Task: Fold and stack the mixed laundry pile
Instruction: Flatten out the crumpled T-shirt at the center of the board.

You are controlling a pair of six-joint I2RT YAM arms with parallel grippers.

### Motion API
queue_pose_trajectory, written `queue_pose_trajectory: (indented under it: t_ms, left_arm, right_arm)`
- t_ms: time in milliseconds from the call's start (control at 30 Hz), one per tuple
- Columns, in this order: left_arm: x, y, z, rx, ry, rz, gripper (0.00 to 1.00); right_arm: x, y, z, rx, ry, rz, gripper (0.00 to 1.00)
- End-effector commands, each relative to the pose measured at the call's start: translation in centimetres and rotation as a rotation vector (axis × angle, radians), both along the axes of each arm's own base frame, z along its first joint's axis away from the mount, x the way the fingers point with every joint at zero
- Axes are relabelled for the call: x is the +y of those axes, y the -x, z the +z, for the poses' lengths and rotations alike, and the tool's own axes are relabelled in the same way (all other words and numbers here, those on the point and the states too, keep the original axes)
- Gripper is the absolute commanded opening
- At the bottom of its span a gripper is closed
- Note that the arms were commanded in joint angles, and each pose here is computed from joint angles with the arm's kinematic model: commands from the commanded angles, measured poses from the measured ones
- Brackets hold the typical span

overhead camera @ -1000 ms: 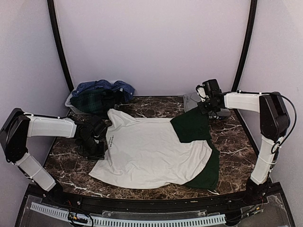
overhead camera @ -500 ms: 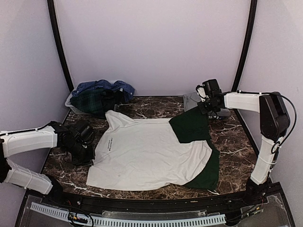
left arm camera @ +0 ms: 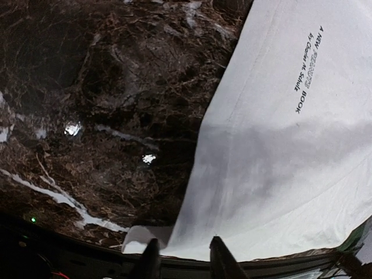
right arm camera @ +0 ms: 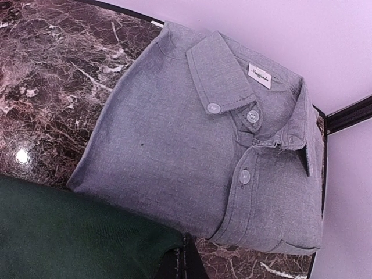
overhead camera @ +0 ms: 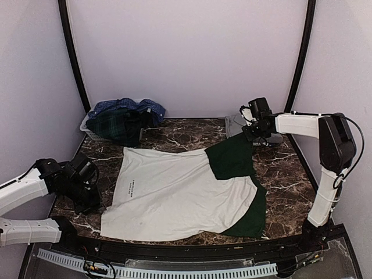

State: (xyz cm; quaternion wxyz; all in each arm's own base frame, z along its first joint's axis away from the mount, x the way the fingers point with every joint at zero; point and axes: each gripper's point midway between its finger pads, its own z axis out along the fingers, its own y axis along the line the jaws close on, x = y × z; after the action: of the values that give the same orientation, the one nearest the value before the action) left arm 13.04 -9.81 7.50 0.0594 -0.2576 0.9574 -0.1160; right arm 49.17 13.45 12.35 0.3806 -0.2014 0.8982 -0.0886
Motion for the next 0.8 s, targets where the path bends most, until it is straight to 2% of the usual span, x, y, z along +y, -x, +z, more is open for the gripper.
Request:
queue_pose_trajectory:
  t_ms: [0, 33, 67, 100, 133, 167, 200, 233, 267, 300, 367, 400, 433, 500, 533, 600, 667, 767]
  left_arm:
    - [0.3, -2.9, 2.1, -0.091, -0.070, 0.002, 0.45]
    - [0.2, -5.0, 4.3, -0.181, -0.089, 0.006, 0.61]
    - [0.3, -6.3, 5.0, -0.208, -0.121, -0.022, 0.75]
    - [0.1, -8.5, 7.3, -0.291, -0.124, -0.018, 0.80]
    - [0.4, -10.1, 7.3, -0.300, -0.156, -0.057, 0.85]
    - [-0.6, -12.4, 8.8, -0.373, -0.100, -0.071, 0.86]
    - [0.2, -14.2, 8.5, -0.377, -0.112, -0.083, 0.88]
    - [-1.2, -16.4, 9.8, -0.456, -0.023, -0.112, 0.89]
    - [-0.7, -18.0, 9.6, -0.485, -0.025, -0.145, 0.90]
    - [-1.1, -20.0, 10.9, -0.566, -0.007, -0.157, 0.90]
    - [-0.6, -23.0, 11.4, -0.633, -0.058, -0.191, 0.88]
    - [0.1, -24.2, 10.4, -0.617, -0.074, -0.187, 0.84]
    - [-0.2, -25.7, 11.2, -0.664, -0.045, -0.189, 0.81]
    - [-0.2, -28.0, 10.5, -0.726, -0.013, -0.196, 0.73]
    - [-0.2, -29.7, 11.1, -0.801, -0.008, -0.198, 0.66]
    - [-0.5, -30.9, 9.9, -0.844, -0.001, -0.217, 0.57]
    - [-0.6, -32.0, 8.5, -0.843, -0.026, -0.243, 0.50]
    - [-0.4, -33.1, 5.8, -0.796, -0.059, -0.276, 0.46]
  right_arm:
    - [0.3, -0.2, 2.4, -0.040, -0.038, 0.012, 0.00]
    - [0.4, -0.1, 2.3, -0.032, -0.037, 0.015, 0.00]
    - [0.5, -0.1, 2.1, -0.024, -0.037, 0.017, 0.00]
    - [0.6, -0.1, 2.1, -0.020, -0.038, 0.019, 0.00]
    - [0.6, -0.1, 2.0, -0.018, -0.040, 0.022, 0.00]
    - [0.7, -0.1, 2.0, -0.017, -0.043, 0.023, 0.00]
    - [0.7, -0.1, 2.0, -0.015, -0.045, 0.024, 0.00]
    - [0.8, 0.0, 1.9, -0.013, -0.046, 0.024, 0.00]
    - [0.7, -0.1, 1.9, -0.013, -0.046, 0.023, 0.00]
    - [0.7, -0.1, 2.0, -0.012, -0.045, 0.022, 0.00]
    - [0.6, 0.0, 2.1, -0.013, -0.043, 0.020, 0.00]
    - [0.7, 0.0, 2.2, -0.015, -0.044, 0.021, 0.00]
    - [0.7, 0.0, 2.2, -0.015, -0.045, 0.022, 0.00]
    - [0.7, 0.1, 2.1, -0.012, -0.049, 0.023, 0.00]
    - [0.7, 0.1, 2.2, -0.012, -0.049, 0.025, 0.00]
    - [0.7, 0.1, 2.2, -0.012, -0.049, 0.024, 0.00]
    - [0.7, 0.1, 2.4, -0.015, -0.048, 0.025, 0.00]
    - [0.7, 0.1, 2.6, -0.020, -0.049, 0.026, 0.00]
